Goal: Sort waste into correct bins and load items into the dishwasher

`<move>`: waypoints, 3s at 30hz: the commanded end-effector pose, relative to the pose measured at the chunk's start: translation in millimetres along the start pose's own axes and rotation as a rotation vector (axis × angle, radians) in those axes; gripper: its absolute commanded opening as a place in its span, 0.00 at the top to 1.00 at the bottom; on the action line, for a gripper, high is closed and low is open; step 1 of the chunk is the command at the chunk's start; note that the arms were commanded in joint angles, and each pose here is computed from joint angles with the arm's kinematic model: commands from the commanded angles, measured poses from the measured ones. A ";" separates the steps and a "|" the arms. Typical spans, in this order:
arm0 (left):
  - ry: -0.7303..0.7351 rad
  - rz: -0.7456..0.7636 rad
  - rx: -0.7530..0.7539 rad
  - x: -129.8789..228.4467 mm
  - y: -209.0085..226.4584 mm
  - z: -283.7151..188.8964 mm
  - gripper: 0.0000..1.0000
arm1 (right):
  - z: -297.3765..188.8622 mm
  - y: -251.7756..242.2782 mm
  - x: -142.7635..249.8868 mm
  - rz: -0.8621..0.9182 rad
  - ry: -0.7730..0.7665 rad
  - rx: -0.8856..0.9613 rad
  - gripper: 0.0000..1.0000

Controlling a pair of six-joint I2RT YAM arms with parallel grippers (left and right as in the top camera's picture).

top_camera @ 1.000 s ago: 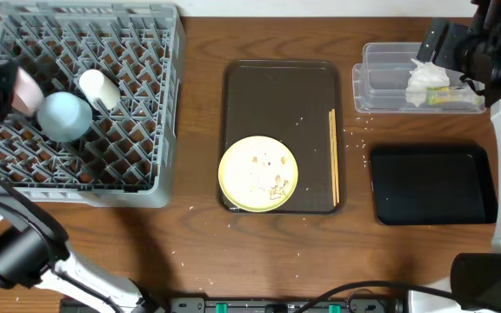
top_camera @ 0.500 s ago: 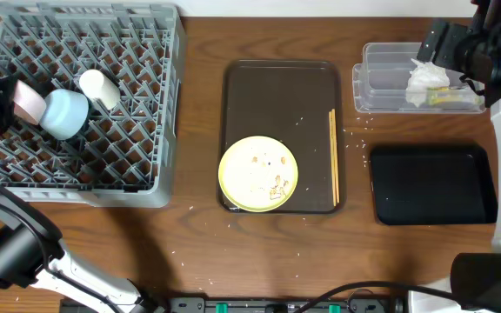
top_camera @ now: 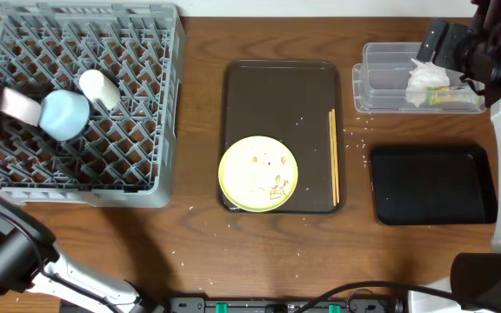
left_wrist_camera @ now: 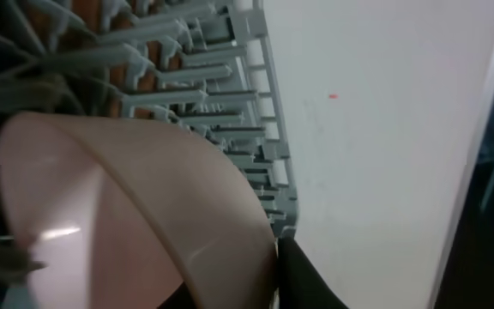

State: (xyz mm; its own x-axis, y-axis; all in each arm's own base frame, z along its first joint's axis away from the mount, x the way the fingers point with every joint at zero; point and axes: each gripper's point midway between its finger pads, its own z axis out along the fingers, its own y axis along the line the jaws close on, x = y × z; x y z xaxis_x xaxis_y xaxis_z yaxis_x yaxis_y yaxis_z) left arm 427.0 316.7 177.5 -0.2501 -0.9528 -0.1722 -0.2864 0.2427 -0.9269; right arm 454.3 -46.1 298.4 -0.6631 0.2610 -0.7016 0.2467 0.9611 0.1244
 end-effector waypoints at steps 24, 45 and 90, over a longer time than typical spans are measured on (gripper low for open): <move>-0.087 0.073 0.046 -20.9 -35.0 -50.1 0.39 | -0.9 -4.2 -1.4 -0.001 -0.003 0.009 0.01; -0.092 0.174 -0.073 -8.8 -25.6 -45.4 0.92 | -0.9 -4.2 -1.4 -0.001 -0.003 0.009 0.01; -0.116 0.529 -0.443 3.6 -1.7 -29.1 0.92 | -0.9 -4.2 -1.4 -0.001 -0.003 0.009 0.01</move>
State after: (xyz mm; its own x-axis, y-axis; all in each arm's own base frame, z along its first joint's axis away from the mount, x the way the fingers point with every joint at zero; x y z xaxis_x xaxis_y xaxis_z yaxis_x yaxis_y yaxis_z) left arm 395.0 334.9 141.0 -0.3934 -0.7150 -0.5779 -0.6100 0.6733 -0.4178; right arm 454.3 -46.1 298.4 -0.6631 0.2610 -0.7016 0.2467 0.9611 0.1244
